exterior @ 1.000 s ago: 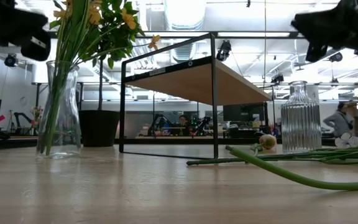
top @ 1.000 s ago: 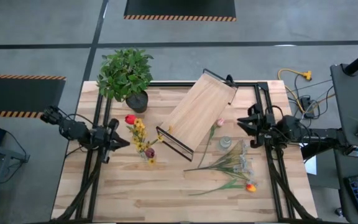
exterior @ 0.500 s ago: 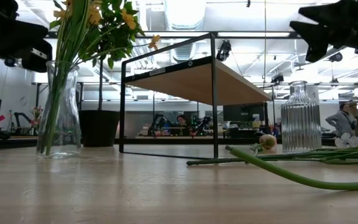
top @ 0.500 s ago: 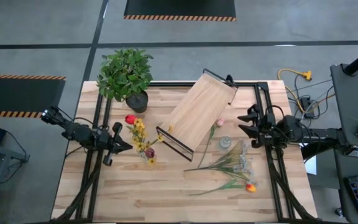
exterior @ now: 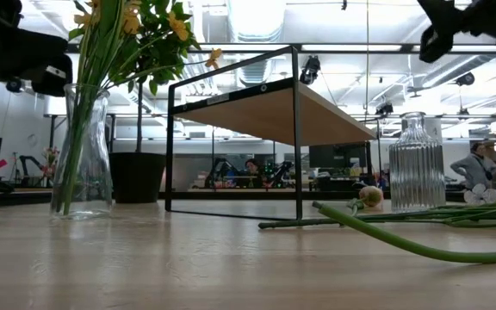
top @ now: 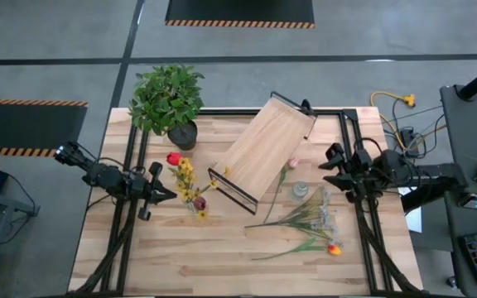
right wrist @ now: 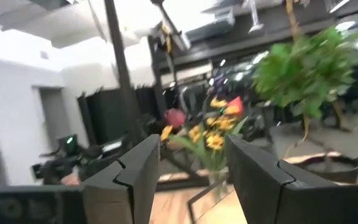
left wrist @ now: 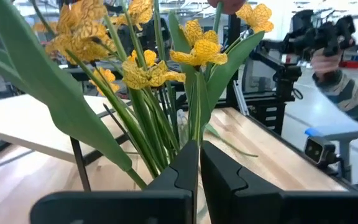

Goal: Pick and place flowers into a vace then onto a shelf
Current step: Put the red and yellow flower into the right transparent vase

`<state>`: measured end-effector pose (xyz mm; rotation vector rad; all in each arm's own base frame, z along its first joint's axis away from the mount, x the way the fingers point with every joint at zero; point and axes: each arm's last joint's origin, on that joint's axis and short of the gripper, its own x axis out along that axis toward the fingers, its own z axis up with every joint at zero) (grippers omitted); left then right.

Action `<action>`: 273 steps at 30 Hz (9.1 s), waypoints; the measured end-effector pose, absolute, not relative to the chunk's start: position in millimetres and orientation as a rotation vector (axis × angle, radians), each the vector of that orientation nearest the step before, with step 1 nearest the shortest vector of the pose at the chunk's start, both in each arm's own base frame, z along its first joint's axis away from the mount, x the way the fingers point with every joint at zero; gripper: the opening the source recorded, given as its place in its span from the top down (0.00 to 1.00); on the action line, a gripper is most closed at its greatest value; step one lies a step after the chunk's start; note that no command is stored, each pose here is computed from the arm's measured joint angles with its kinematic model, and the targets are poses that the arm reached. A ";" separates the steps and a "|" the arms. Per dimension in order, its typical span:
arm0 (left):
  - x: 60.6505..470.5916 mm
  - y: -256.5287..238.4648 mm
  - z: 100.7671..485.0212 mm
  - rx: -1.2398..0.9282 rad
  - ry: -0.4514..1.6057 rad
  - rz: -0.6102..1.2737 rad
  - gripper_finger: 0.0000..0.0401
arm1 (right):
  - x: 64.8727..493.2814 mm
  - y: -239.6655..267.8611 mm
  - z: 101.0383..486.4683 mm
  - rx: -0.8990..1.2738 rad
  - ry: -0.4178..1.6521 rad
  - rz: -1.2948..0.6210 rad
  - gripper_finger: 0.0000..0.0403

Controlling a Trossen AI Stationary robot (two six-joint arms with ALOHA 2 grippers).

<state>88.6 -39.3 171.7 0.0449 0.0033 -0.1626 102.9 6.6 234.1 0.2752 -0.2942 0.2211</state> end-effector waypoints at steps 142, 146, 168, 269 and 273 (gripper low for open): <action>88.7 -39.2 171.4 0.059 0.006 -0.159 1.00 | 275.6 234.1 150.8 0.949 1.389 -1.163 0.68; 88.7 -39.2 171.4 0.059 0.006 -0.158 1.00 | 272.3 228.2 155.3 1.001 1.328 -1.313 0.70; 88.7 -39.2 171.1 0.061 0.008 -0.157 1.00 | 277.9 260.4 192.2 1.280 1.264 -1.278 0.71; 88.8 -39.1 171.3 0.059 0.006 -0.156 1.00 | 242.3 259.8 134.6 1.132 1.513 -1.212 0.72; 88.8 -39.1 171.4 0.059 0.006 -0.155 1.00 | 244.2 261.4 137.0 1.107 1.522 -1.172 0.82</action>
